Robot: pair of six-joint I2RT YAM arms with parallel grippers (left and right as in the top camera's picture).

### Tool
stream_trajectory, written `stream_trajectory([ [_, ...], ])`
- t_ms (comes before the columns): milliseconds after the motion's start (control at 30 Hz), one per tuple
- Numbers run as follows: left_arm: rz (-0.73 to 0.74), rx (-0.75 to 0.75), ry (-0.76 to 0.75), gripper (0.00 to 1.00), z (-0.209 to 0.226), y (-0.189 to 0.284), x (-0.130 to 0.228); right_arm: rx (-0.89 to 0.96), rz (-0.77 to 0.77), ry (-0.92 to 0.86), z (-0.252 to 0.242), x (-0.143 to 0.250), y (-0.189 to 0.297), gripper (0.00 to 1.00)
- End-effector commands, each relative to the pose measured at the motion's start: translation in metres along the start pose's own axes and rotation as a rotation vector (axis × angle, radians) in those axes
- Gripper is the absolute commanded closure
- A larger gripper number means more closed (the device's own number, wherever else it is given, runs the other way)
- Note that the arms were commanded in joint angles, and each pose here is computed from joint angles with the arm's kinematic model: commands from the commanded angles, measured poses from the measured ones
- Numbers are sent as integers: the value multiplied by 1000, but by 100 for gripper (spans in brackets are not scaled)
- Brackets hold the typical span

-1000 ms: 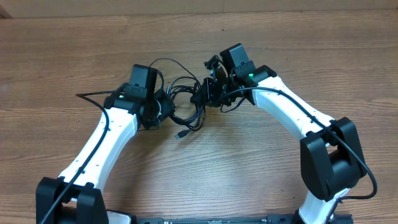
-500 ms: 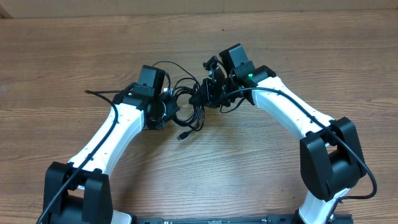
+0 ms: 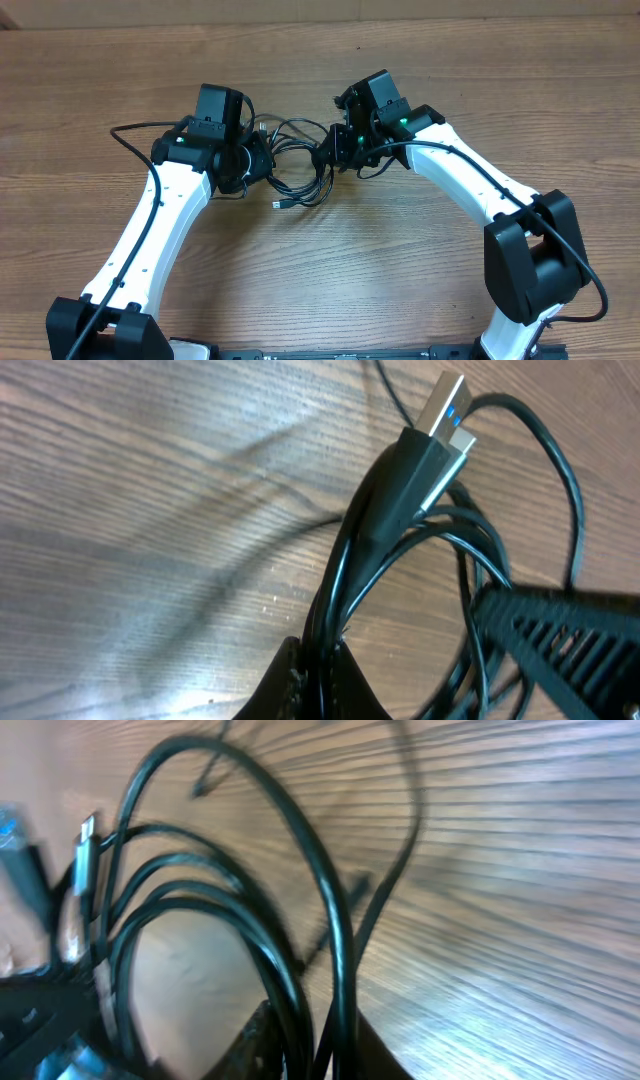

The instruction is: Untangle cables

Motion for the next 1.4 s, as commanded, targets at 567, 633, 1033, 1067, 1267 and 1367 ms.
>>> stream_trajectory([
  [567, -58, 403, -603, 96, -33, 40, -5, 267, -256, 4, -9, -15, 24, 34],
  [633, -98, 444, -656, 96, -39, 53, -7, 343, -299, -3, -15, -16, 27, 38],
  [1033, -362, 408, -575, 96, -25, 137, -28, 574, -413, -127, -46, -23, 46, 38],
  [1067, -362, 406, -554, 96, -23, 137, -29, 566, -406, -131, -46, -24, 46, 38],
  [1267, -377, 363, -462, 96, -16, 138, -35, 596, -383, -240, -55, -18, 49, 44],
  [1367, -419, 246, -335, 96, -8, 138, -43, 715, -426, -341, -68, -12, 58, 43],
])
Point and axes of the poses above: each gripper's point midway between its finger pads, its own y axis back along the fingers, its own z axis along the line the jaws close on, x = y × z, the point moved 10 cm from there along y, back along the fingers, and after that the axes turned 13 degrees about -y, right-handed, at the moved point
